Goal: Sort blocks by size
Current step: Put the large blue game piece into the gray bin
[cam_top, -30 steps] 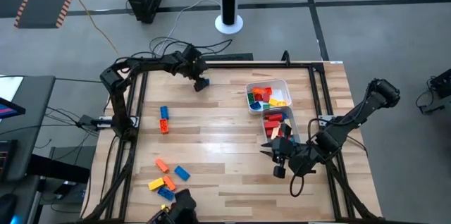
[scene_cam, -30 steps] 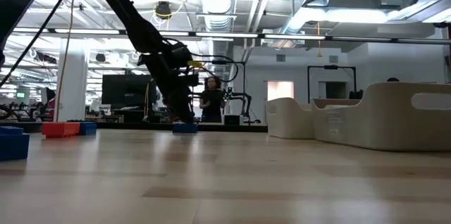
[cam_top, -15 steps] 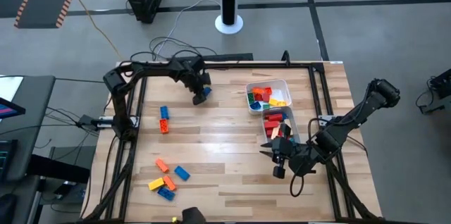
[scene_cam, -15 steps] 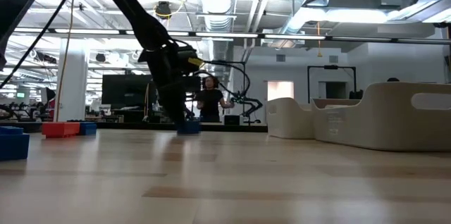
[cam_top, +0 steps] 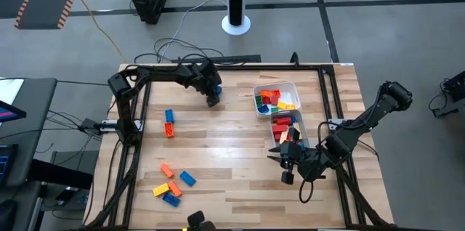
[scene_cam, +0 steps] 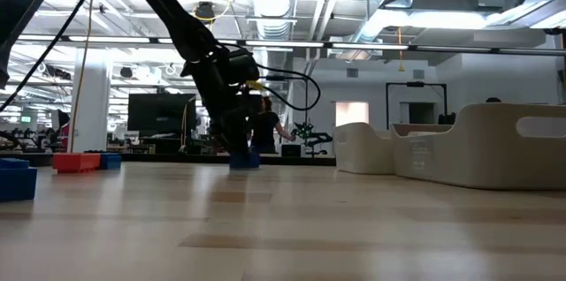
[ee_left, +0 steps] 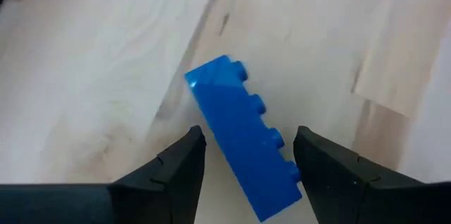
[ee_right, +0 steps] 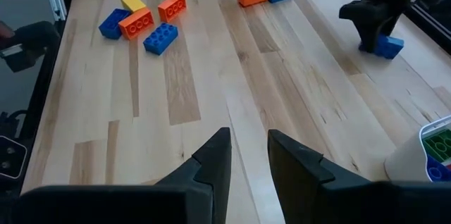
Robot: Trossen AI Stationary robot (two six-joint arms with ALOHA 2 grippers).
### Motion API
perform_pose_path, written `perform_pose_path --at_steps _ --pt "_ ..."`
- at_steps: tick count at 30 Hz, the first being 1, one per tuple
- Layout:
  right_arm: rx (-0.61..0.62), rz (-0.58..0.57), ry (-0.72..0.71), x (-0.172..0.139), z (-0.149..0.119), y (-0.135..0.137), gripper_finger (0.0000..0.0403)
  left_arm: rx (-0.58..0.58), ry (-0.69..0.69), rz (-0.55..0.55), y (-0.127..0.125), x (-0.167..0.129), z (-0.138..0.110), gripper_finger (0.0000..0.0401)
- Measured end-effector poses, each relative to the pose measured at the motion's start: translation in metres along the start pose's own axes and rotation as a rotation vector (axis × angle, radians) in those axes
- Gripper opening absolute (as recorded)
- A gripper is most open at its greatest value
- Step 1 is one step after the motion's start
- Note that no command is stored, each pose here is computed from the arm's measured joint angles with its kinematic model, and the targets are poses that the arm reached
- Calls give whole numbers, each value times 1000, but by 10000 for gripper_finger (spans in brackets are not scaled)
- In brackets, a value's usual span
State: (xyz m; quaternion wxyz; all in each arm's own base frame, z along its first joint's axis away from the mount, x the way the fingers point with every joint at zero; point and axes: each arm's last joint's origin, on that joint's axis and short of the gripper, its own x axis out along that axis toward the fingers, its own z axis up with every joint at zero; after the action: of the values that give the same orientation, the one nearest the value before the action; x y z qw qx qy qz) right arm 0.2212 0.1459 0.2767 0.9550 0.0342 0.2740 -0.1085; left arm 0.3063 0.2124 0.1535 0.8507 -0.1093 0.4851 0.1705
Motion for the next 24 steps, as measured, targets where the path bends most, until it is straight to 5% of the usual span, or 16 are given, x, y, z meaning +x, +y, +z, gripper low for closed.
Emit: perform_pose_path --at_steps 6,13,24 --pt "0 1 0 0 0 0 123 -68 11 73 2 0 0 188" --pt "6 5 -5 0 1 0 123 -32 18 113 -7 1 1 80" --pt "7 59 4 -10 -6 11 123 214 -129 -245 -77 -6 18 81"
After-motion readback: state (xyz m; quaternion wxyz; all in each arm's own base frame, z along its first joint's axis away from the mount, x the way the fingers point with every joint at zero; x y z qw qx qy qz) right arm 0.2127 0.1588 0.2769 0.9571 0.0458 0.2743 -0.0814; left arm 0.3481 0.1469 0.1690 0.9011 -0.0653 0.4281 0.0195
